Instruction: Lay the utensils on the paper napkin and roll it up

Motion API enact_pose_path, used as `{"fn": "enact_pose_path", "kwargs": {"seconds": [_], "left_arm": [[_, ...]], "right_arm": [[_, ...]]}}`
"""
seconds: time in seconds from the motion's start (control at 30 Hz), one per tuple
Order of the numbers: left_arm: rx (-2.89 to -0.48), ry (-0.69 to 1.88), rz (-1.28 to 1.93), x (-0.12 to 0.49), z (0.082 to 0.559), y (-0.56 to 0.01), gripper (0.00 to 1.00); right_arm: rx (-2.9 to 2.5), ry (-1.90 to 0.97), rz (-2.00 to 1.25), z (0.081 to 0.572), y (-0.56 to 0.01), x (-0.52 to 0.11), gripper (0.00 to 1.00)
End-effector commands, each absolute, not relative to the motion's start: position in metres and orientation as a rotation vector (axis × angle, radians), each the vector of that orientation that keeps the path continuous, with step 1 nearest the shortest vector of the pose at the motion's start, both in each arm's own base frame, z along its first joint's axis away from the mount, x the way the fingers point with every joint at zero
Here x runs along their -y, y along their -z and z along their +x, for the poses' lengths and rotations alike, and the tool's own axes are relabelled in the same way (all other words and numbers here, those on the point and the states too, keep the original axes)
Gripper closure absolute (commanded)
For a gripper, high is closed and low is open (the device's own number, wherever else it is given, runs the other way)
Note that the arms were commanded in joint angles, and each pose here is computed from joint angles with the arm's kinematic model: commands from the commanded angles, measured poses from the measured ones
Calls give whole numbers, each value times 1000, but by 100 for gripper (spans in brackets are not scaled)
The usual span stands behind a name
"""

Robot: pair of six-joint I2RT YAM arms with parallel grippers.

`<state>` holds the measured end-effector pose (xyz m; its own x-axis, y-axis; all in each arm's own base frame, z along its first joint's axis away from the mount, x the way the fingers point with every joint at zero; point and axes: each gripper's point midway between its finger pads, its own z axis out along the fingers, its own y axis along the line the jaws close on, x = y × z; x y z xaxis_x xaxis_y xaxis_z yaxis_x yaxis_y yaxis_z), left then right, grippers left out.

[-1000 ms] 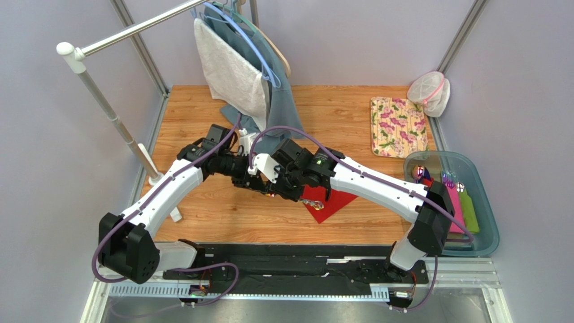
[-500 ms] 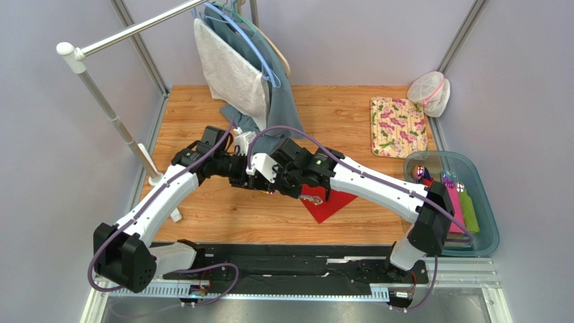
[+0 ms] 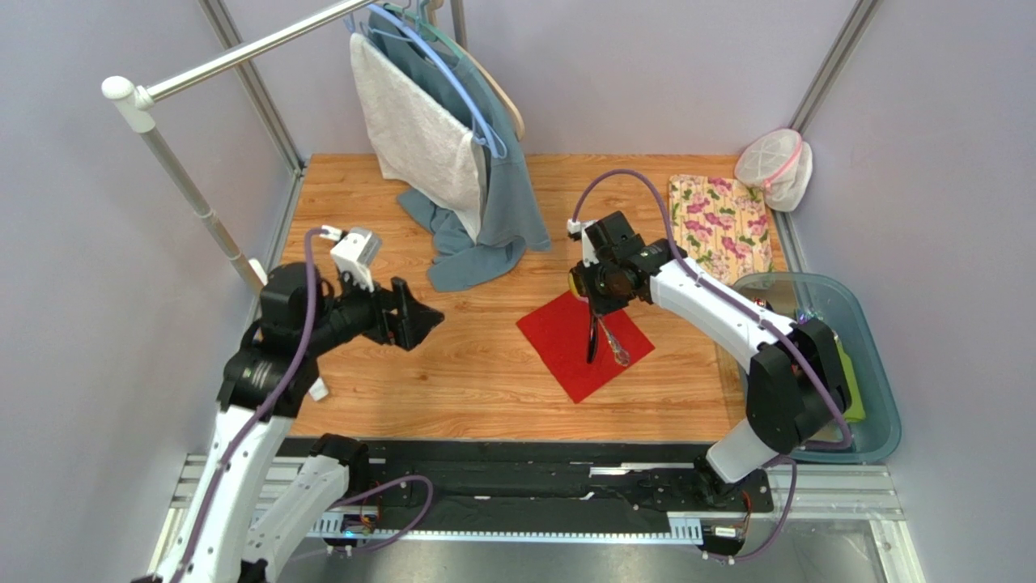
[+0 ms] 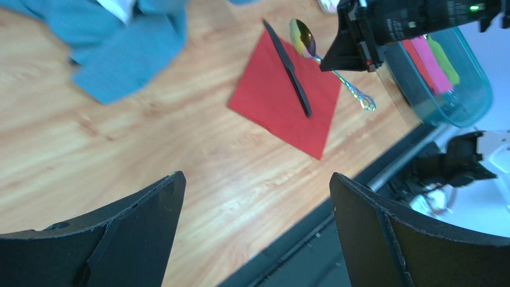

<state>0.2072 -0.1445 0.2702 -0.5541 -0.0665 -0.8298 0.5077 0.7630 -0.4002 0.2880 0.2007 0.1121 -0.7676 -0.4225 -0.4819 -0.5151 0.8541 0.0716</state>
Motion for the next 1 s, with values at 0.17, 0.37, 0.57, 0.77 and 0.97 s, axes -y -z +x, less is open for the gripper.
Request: {"fn": "enact_pose_path", "kwargs": {"seconds": [0.17,0.37,0.57,0.77,0.97], "left_arm": [[-2106,610,386,122,204,-259,2],[-2043,663,352,133,224,-262,3],[-2078,674,347,136,230,-255,4],[-2101,686,336,137,230,-247,5],[-2099,681,338,137,232,-247,5]], "right_arm": [[-2557,-188,16,358,-114,-221,98],[-2622,-90,144,367,-92,-220,98],[-2693,-20,207,357,-62,-212,100],[-2719,4,224,357,-46,-206,100],[-2718,47,242,365,-39,-194,98]]}}
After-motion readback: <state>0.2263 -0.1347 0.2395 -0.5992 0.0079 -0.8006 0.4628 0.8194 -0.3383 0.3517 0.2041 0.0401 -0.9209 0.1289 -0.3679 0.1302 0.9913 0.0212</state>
